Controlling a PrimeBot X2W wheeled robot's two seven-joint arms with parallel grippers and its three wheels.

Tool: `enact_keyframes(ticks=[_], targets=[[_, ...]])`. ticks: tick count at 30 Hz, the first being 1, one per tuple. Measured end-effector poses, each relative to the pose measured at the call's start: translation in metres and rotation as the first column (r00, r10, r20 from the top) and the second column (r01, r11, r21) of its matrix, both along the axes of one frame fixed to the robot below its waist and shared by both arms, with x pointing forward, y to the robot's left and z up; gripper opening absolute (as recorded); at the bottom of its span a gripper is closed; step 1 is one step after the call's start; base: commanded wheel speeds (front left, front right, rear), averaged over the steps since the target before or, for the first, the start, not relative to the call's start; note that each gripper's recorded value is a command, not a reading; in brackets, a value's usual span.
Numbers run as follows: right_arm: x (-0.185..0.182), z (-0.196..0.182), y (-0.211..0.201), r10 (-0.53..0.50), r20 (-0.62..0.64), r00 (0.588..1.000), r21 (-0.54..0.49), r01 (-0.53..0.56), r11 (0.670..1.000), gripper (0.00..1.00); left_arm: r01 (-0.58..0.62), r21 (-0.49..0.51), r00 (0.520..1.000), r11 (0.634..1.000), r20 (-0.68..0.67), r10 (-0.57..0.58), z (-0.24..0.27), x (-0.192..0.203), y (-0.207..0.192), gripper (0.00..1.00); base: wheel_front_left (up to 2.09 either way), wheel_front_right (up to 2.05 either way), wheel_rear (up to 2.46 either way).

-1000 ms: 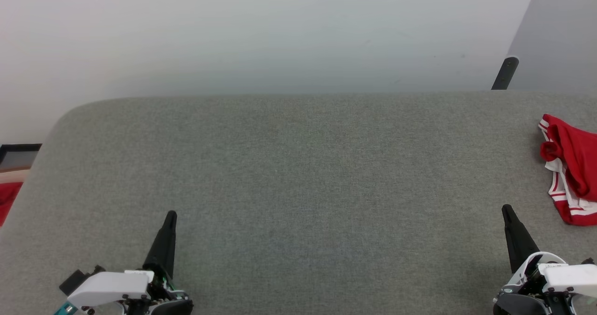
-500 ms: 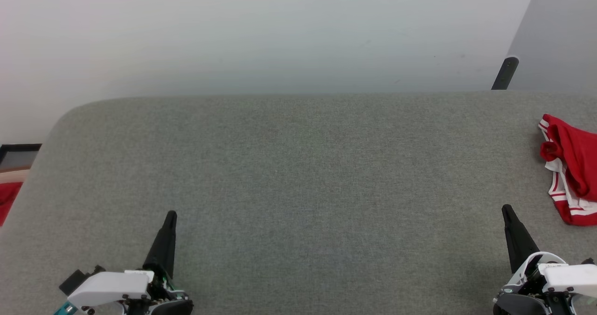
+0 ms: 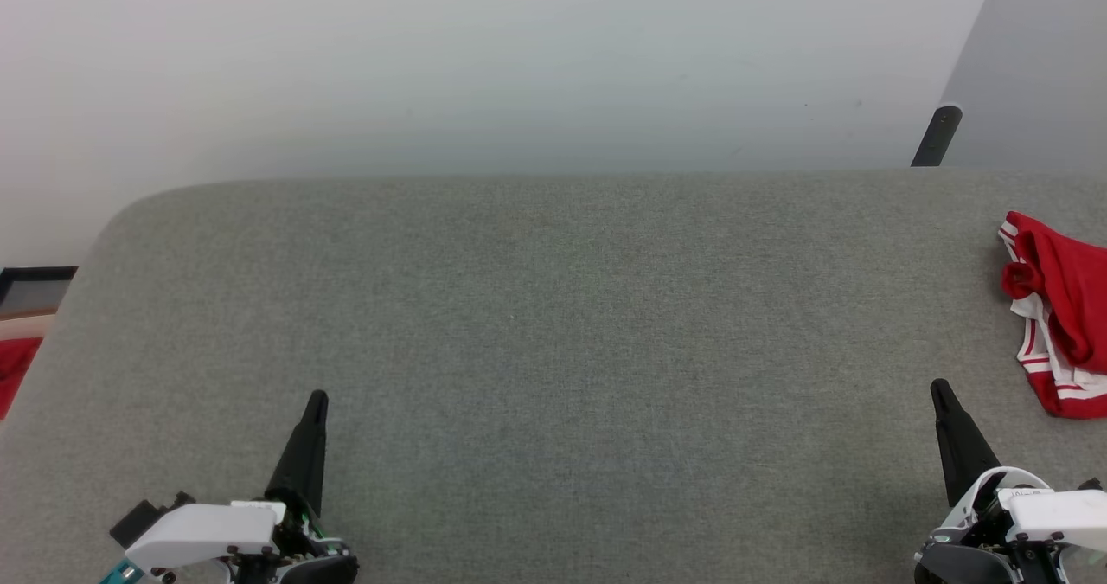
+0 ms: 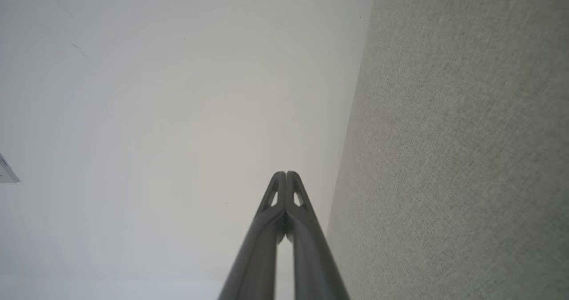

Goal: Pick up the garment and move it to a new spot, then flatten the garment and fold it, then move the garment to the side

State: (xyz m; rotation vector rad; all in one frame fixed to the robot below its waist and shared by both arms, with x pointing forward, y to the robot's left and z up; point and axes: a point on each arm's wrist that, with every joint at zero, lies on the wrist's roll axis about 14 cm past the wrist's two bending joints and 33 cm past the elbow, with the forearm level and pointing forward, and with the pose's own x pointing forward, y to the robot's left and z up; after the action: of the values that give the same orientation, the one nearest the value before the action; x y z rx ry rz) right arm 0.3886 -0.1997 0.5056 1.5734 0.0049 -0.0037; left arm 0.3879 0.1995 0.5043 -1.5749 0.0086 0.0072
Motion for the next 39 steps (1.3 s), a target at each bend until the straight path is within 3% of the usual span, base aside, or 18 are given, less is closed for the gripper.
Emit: enact_keyframes(ticks=[39], targets=[[0.0, 0.0, 0.0, 0.0, 0.0, 1.0, 0.0, 0.0, 1.0, 0.0, 0.0, 0.0, 1.0, 1.0, 0.0, 0.0, 0.0001, 0.0, -0.0001, 0.0, 0.0, 0.0, 0.0]])
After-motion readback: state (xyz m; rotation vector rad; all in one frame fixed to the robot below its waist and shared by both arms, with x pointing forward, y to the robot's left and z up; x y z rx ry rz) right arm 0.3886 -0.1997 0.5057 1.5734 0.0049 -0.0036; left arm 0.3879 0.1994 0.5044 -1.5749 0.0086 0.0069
